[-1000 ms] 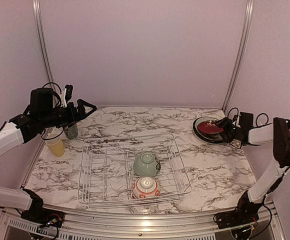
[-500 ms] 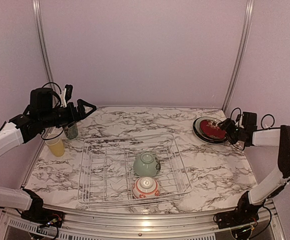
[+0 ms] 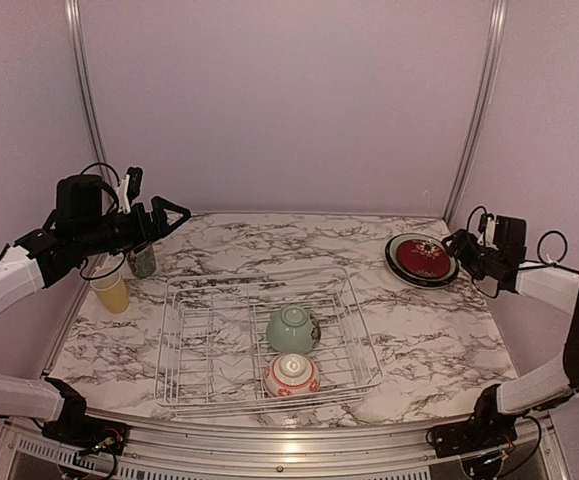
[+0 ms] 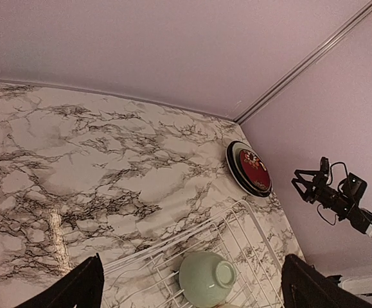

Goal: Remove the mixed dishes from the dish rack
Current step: Grab the bowl from the dish rack.

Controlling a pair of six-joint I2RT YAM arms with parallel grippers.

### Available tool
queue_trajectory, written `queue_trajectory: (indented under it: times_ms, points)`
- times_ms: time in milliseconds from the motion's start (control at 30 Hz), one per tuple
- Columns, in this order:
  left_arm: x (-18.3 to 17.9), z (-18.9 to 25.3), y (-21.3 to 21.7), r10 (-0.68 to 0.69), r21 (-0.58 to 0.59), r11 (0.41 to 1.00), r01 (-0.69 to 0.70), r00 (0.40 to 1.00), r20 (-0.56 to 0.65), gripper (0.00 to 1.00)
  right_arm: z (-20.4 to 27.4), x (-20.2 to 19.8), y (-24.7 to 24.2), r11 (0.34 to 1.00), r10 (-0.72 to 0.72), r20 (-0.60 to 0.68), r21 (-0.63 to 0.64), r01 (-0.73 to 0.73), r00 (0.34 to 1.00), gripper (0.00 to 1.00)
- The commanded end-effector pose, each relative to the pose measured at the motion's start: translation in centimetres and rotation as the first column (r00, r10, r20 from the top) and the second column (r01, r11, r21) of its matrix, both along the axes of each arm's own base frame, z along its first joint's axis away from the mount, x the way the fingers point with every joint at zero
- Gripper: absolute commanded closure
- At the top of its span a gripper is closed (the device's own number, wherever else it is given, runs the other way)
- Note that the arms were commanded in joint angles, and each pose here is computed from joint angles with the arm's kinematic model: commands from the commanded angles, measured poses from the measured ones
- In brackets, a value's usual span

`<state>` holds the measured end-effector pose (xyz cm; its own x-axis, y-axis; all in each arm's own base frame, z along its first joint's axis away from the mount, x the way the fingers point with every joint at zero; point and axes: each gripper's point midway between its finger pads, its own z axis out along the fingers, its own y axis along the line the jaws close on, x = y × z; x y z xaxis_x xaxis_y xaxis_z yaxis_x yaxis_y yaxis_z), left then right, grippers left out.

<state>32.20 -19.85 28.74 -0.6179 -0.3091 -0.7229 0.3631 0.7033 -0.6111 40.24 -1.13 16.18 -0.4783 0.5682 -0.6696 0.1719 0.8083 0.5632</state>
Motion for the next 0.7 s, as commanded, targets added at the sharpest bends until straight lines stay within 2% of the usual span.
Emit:
queue_trajectory:
  times_ms: [0, 200, 467, 567, 667]
  points:
    - [-0.1, 0.1, -0.2, -0.01, -0.006, 1.0, 0.01, 1.0, 0.007, 0.01, 2.8, -0.6, 2.1, 0.985, 0.129, 0.05, -0.119, -0.122, 0.99, 0.23]
    - [0.1, 0.2, -0.5, -0.014, -0.016, 1.0, 0.014, 1.0, 0.005, 0.01, 5.3, -1.4, 7.7, 0.92, 0.304, 0.044, -0.275, -0.281, 0.952, 0.22]
    - [0.2, 0.3, -0.9, -0.023, -0.022, 0.999, 0.023, 1.0, -0.001, 0.01, 7.5, -3.9, 16.0, 0.803, 0.507, 0.023, -0.376, -0.462, 0.862, 0.21]
    - [0.3, 0.3, -1.0, -0.024, -0.023, 0.999, 0.024, 1.0, 0.0, 0.01, 8.3, -5.3, 19.1, 0.74, 0.578, 0.014, -0.431, -0.517, 0.816, 0.21]
    - [0.4, 0.3, -1.3, -0.03, -0.028, 0.999, 0.03, 1.0, -0.001, 0.01, 8.4, -7.2, 22.9, 0.65, 0.675, -0.009, -0.465, -0.6, 0.738, 0.21]
